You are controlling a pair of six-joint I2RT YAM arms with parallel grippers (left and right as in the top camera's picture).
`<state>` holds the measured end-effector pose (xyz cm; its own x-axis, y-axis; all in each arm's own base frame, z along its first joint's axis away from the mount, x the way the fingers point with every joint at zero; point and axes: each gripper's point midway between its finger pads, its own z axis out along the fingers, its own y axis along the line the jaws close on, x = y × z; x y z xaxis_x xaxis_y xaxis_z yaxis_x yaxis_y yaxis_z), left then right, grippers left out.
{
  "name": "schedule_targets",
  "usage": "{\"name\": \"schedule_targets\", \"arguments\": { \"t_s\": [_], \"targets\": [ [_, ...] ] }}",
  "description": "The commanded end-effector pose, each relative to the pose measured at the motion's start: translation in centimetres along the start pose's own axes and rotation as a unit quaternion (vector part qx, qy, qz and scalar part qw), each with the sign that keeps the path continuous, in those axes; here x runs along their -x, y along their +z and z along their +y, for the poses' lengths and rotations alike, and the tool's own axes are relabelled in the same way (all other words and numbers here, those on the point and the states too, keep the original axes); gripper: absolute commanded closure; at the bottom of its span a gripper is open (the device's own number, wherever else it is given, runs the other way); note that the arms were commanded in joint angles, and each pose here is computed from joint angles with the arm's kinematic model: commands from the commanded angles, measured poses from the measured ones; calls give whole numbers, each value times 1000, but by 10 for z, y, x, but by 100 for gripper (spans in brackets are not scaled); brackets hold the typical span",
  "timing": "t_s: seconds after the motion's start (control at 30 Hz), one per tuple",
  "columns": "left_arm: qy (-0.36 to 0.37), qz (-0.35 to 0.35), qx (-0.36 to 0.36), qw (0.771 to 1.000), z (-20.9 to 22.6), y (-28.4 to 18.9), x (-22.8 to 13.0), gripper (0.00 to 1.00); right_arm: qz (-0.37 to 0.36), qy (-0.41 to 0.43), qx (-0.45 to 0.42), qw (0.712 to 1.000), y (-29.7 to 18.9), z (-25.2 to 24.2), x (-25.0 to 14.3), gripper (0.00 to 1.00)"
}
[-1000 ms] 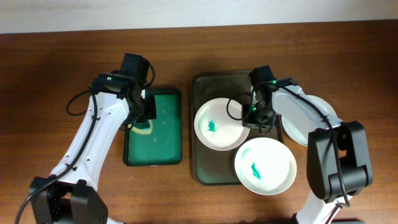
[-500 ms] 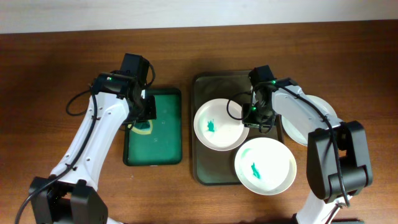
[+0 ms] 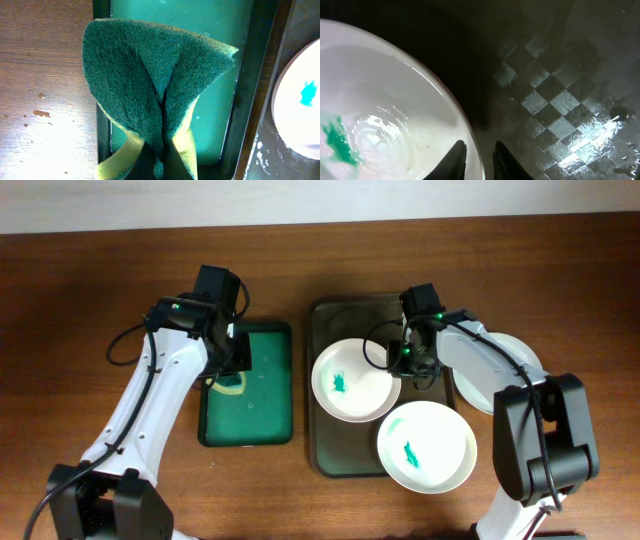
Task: Clean dirty plates on tray and stack at the side
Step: 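Move the right gripper back and grip the middle plate rim, then lower the held sponge onto the middle plate and scrub it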
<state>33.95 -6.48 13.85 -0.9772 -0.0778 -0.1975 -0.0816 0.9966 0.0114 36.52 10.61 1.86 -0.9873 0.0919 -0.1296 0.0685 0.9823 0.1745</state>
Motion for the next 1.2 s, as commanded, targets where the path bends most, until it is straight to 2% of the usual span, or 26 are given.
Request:
{"name": "schedule_targets", "arguments": {
  "t_s": [0.0, 0.07, 0.17, 0.27, 0.37, 0.6, 0.73, 0.77, 0.8, 0.83, 0.87, 1.03, 1.07, 1.13, 1.17],
  "targets": [
    [9, -3, -3, 1000, -2, -1, 1, 100, -4, -3, -3, 1000, -2, 2, -3, 79],
    [9, -3, -3, 1000, -2, -1, 1, 100, -1, -3, -3, 1000, -1, 1, -3, 80],
    [9, -4, -3, 1000, -2, -1, 1, 100, -1, -3, -4, 1000, 4, 1, -2, 92],
    [9, -7, -4, 1000, -2, -1, 3, 100, -7, -3, -2, 1000, 4, 2, 1, 96],
    [24, -16, -7, 1000, -4, -1, 7, 100, -28, 29, -35, 999, 3, -9, 9, 96],
    [27, -23, -9, 999, -7, -2, 10, 100, -39, 51, -43, 997, -13, -23, 14, 96],
    [41, -33, -15, 998, -17, -2, 12, 100, -17, 28, -47, 998, -17, -25, 4, 96],
    [45, -37, -17, 998, -21, -3, 13, 100, -13, 28, -48, 998, -17, -26, 1, 94],
    [50, -42, -20, 998, -26, -3, 14, 100, -13, 28, -48, 998, -17, -26, 1, 85],
    [55, -46, -22, 997, -30, -4, 15, 100, -13, 28, -48, 998, -17, -26, 1, 69],
    [58, -47, -24, 997, -32, -4, 15, 100, -13, 28, -48, 998, -17, -26, 2, 63],
    [58, -52, -25, 997, -33, -4, 17, 100, -16, 28, -47, 998, -17, -26, 3, 60],
    [68, -54, -29, 996, -35, -5, 18, 100, -16, 28, -47, 998, -17, -26, 3, 56],
    [100, -48, -69, 991, -49, -6, 15, 100, -16, 19, -47, 999, -17, -25, 3, 43],
    [113, -47, -94, 988, -58, -8, 14, 100, -16, 7, -47, 999, -17, -25, 3, 41]
  ]
}}
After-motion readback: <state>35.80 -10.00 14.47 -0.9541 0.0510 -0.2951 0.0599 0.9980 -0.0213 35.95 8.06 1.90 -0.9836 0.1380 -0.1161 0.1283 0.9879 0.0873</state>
